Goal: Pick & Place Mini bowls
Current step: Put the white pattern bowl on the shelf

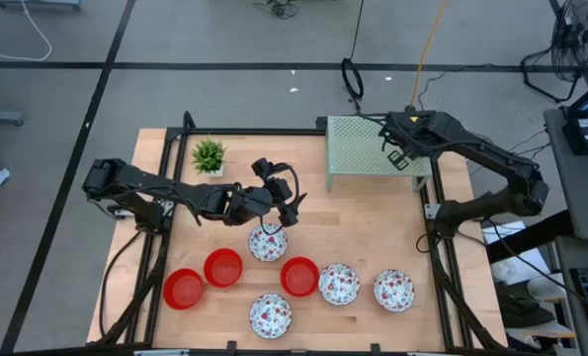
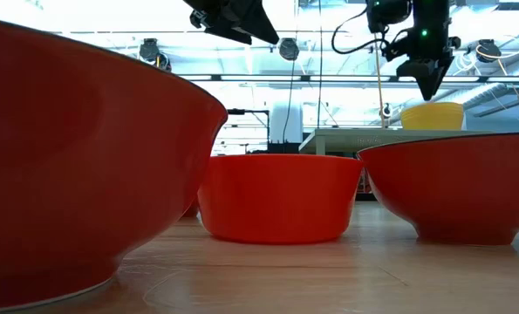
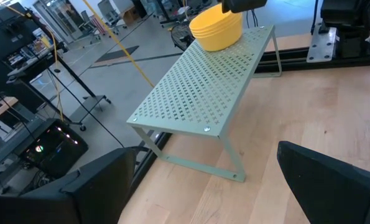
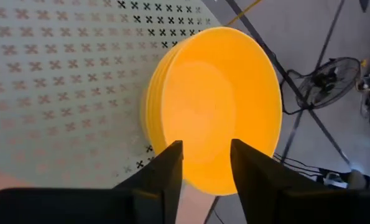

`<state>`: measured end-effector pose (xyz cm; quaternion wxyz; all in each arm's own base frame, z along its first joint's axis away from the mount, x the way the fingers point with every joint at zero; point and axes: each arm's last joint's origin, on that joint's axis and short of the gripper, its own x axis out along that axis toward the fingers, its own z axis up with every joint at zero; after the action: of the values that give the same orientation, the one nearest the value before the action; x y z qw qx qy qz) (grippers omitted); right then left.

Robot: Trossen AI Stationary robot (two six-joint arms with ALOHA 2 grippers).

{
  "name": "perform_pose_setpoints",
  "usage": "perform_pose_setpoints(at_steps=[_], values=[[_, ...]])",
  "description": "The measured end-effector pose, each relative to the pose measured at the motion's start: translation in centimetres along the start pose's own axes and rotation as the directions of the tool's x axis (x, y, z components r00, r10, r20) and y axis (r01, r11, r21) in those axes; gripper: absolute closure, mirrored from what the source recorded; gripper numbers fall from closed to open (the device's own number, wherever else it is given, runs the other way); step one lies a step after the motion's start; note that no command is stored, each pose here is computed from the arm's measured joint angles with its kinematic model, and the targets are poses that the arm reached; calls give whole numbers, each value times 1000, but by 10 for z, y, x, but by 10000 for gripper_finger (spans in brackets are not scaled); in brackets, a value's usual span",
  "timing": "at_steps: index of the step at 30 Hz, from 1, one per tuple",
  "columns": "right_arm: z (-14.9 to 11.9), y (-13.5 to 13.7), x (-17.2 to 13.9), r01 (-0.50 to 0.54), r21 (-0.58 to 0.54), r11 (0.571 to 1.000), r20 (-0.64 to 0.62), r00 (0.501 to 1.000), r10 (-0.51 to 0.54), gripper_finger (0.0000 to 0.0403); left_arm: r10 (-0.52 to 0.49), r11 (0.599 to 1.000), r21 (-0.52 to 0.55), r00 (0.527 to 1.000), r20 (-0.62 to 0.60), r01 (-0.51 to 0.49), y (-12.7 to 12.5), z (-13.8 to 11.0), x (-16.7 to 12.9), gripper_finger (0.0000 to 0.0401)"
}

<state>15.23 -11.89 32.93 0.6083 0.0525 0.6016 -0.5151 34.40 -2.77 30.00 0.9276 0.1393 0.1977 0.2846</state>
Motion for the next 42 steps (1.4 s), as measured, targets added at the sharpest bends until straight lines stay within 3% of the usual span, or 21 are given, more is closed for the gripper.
perform_pose_setpoints(at_steps=[6,8,10,12,15,18,21,25,30,33,38,42], values=[[-7,-4,-14,-56,57,997,103,993,50,267,0,1000,0,1000,0,0,0,0,0,6],[-6,-2,-20,-149,95,984,171,977,131,269,1,1000,-4,1000,5,-1,0,1,0,6],[-3,2,-28,-311,120,943,253,928,274,274,2,1000,-12,1000,16,-2,0,2,0,6],[3,8,-39,-496,101,862,342,831,438,279,3,1000,-17,1000,27,-3,0,3,0,6],[10,19,-58,-708,-30,705,443,623,645,288,5,1000,-27,999,37,-4,1,4,0,6],[13,34,-79,-805,-182,565,481,428,765,295,5,999,-37,999,40,-4,1,5,0,6],[9,53,-97,-819,-297,491,463,326,824,298,4,999,-46,999,34,-3,0,4,0,6],[-8,85,-108,-816,-382,433,343,310,887,297,2,998,-65,1000,21,-1,0,3,0,6],[-45,127,-100,-859,-340,382,161,347,924,296,-7,996,-85,1000,1,7,0,0,0,6],[-73,150,-85,-885,-250,392,48,393,918,296,-49,994,-99,999,-7,48,-2,-1,0,6],[-118,175,-60,-889,-82,451,-99,457,884,296,-97,989,-109,995,-8,96,-3,-2,0,6],[-143,189,-51,-903,3,430,-178,423,889,296,-97,989,-108,995,-8,96,-3,-2,0,6]])
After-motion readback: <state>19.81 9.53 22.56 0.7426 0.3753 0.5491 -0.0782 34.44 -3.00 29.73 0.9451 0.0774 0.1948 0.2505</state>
